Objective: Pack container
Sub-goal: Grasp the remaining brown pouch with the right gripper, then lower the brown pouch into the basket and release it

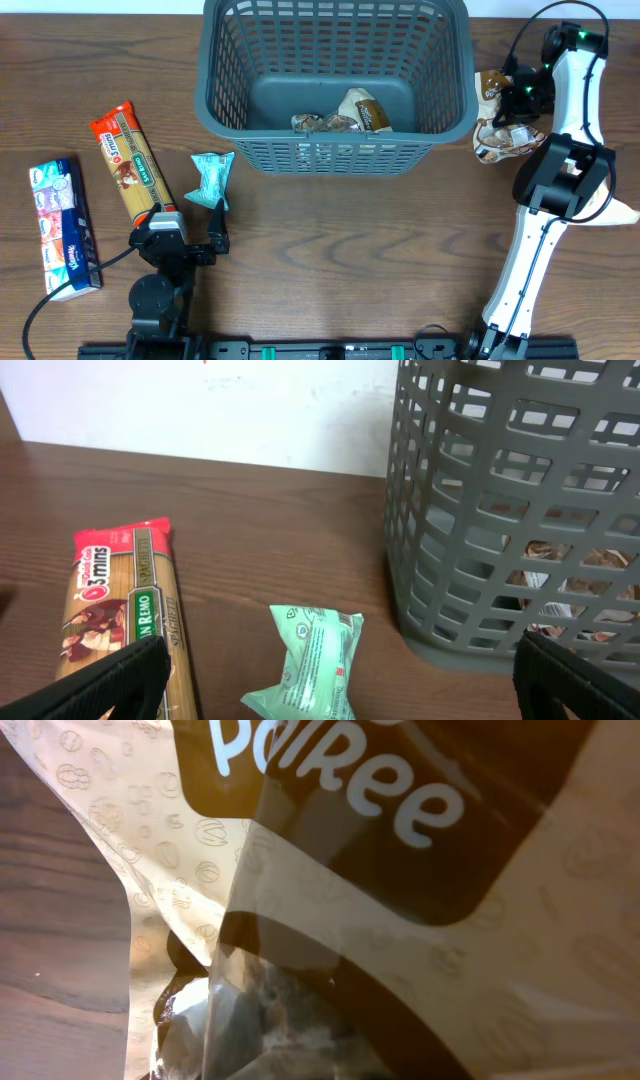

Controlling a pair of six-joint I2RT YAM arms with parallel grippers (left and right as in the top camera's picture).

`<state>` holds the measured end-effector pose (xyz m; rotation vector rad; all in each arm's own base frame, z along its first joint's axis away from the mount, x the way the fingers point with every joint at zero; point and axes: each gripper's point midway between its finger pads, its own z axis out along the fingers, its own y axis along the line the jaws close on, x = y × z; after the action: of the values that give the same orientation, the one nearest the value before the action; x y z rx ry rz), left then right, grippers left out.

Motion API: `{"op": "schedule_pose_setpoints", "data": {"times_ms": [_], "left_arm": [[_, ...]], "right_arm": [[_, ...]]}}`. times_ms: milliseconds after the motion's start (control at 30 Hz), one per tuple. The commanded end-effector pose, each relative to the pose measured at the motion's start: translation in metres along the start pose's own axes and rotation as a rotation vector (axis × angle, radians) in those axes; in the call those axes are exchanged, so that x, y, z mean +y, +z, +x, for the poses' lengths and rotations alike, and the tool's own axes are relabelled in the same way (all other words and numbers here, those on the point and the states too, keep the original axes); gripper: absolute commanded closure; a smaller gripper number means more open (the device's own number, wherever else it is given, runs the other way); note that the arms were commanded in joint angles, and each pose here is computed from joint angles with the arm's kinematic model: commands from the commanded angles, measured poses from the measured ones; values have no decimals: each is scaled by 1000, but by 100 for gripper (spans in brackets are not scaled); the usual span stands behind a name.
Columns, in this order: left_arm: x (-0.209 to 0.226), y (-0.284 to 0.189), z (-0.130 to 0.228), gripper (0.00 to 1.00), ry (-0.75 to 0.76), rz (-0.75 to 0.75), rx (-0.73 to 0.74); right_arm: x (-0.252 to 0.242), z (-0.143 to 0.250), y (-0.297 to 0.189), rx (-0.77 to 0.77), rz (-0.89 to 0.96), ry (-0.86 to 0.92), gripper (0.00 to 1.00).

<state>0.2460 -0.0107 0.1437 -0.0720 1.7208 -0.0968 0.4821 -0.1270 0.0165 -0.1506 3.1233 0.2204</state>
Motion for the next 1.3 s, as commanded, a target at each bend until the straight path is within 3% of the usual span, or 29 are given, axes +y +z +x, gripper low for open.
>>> {"op": "schedule_pose_setpoints", "data": {"times_ms": [0, 200, 367, 567, 733, 1033, 1267], "left_arm": [[6, 1, 17, 2, -4, -33, 51], [6, 1, 17, 2, -4, -33, 51], [6, 1, 17, 1, -4, -33, 51], [6, 1, 17, 2, -4, -33, 51], [6, 1, 17, 2, -4, -33, 51], [6, 1, 17, 1, -4, -33, 50], [6, 1, 17, 1, -4, -33, 51]], "right_arm": [[9, -16, -84, -176, 66, -9, 99], [32, -16, -237, -518, 198, -31, 99], [74, 11, -364, -841, 263, -78, 99], [178, 41, -429, -1040, 169, -446, 99], [263, 41, -411, -1015, 122, -791, 99], [392, 24, -314, -850, 47, -1403, 99], [409, -3, -195, -561, -10, -1480, 99]]}}
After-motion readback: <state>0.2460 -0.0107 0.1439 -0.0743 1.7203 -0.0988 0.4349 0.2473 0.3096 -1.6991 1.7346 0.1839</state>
